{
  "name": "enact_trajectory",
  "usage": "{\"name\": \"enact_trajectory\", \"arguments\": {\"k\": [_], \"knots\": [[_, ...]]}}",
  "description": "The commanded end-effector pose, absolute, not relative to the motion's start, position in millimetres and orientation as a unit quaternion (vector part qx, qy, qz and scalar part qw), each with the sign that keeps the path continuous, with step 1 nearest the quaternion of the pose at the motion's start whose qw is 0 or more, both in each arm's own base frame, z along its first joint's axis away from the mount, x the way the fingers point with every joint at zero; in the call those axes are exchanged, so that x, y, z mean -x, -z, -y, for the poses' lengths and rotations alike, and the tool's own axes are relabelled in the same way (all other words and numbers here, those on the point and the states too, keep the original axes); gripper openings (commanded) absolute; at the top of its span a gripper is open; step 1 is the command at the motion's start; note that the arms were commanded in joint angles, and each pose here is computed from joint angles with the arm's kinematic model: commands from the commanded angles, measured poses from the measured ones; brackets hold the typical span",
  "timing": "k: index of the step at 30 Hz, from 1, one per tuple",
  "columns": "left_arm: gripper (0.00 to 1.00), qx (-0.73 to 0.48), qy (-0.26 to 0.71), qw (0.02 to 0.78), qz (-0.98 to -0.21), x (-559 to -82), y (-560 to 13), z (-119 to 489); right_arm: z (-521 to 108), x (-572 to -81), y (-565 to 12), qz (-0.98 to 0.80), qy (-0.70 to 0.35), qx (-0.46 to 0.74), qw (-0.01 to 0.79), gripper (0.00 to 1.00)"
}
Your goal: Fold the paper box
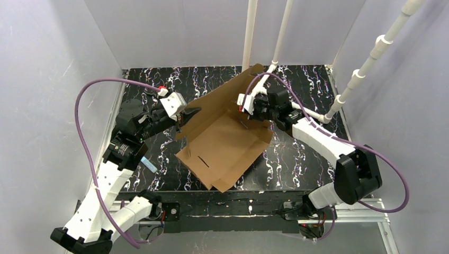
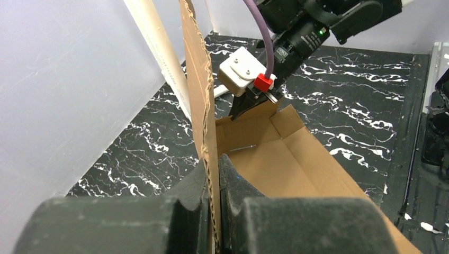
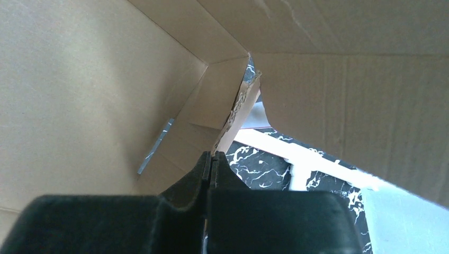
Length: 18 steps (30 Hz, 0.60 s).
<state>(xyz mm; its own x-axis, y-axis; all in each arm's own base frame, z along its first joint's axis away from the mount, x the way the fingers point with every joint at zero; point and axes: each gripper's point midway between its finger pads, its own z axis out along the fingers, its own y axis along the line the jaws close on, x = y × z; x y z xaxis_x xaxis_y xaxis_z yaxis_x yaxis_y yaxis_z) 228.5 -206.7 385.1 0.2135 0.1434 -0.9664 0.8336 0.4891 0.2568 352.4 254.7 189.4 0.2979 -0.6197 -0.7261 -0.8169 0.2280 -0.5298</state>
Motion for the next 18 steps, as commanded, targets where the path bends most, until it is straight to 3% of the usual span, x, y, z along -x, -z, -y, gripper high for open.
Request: {"name": "enact_trajectory", "arguments": {"k": [1,5,9,18], "knots": [[0.0,-0.447,0.247,0.697,-0.503,-217.4,-425.3,206.5,-260.2,-335.4,-185.1,-0.59,-0.11,0.651,0.465,0.01],[0.0,-0.432,0.254,0.701,-0.508,-222.0,-423.4,208.0,-262.5,-314.8,-188.0,-0.565,-0.091,0.676,0.464,0.01],[0.0,-0.434,0.259,0.71,-0.491,-220.7,-429.7,210.7,-270.2,-300.3,-196.6,-0.528,-0.066,0.667,0.522,0.01],[0.0,-0.477,0.261,0.704,-0.457,-202.3,-413.2,214.8,-270.3,-309.2,-193.5,-0.54,-0.058,0.591,0.597,0.01]]}}
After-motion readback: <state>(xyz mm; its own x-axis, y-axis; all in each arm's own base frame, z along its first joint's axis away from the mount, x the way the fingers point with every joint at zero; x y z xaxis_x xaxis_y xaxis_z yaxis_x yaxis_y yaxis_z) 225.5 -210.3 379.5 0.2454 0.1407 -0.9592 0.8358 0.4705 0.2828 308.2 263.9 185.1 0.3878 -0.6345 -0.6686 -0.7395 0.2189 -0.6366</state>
